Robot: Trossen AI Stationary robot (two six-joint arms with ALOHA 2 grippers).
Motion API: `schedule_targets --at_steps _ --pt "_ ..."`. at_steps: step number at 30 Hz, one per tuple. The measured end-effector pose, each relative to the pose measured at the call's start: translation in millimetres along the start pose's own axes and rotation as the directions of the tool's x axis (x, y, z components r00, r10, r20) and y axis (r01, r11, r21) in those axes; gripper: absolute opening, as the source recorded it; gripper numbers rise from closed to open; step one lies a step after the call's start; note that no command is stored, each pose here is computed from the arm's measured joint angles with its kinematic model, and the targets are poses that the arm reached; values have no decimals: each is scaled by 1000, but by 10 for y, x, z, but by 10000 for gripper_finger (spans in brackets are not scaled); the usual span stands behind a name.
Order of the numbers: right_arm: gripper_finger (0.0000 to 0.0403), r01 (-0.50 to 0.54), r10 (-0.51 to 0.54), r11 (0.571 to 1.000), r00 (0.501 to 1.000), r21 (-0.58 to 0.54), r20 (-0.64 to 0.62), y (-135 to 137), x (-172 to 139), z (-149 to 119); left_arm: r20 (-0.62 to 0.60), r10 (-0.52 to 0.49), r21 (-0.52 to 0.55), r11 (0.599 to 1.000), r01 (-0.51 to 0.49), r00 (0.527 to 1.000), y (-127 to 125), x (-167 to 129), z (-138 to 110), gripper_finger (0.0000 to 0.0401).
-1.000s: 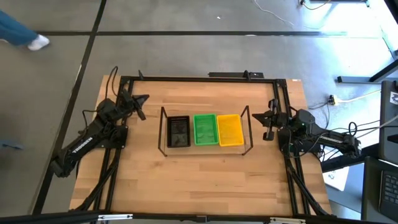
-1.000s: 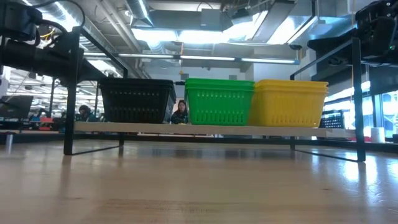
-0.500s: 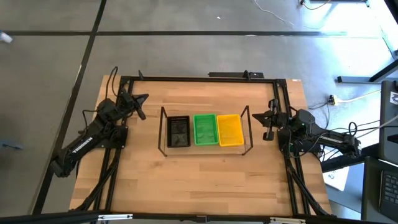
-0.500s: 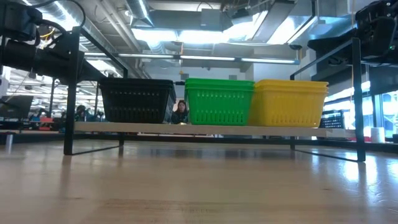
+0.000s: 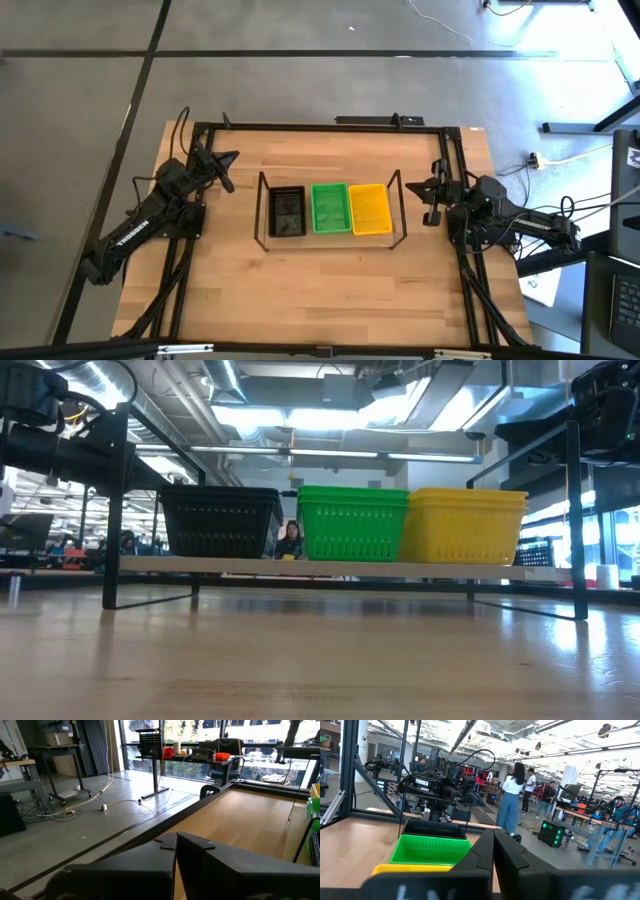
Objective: Stack baskets on shelf by color
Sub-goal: Return to home position
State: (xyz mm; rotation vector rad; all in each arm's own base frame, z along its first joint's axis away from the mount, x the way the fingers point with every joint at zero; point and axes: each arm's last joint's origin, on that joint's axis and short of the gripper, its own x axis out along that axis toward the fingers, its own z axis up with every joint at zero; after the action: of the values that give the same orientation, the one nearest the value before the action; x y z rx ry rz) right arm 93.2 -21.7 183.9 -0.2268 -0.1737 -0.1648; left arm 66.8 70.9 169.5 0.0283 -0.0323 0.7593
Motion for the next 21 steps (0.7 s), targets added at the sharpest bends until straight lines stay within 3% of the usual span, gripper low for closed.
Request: schedule_targets --at_steps 21 --pt "6 0 0 1000 1000 0 0 0 0 0 0 1 0 1000 -1 1000 0 0 0 9"
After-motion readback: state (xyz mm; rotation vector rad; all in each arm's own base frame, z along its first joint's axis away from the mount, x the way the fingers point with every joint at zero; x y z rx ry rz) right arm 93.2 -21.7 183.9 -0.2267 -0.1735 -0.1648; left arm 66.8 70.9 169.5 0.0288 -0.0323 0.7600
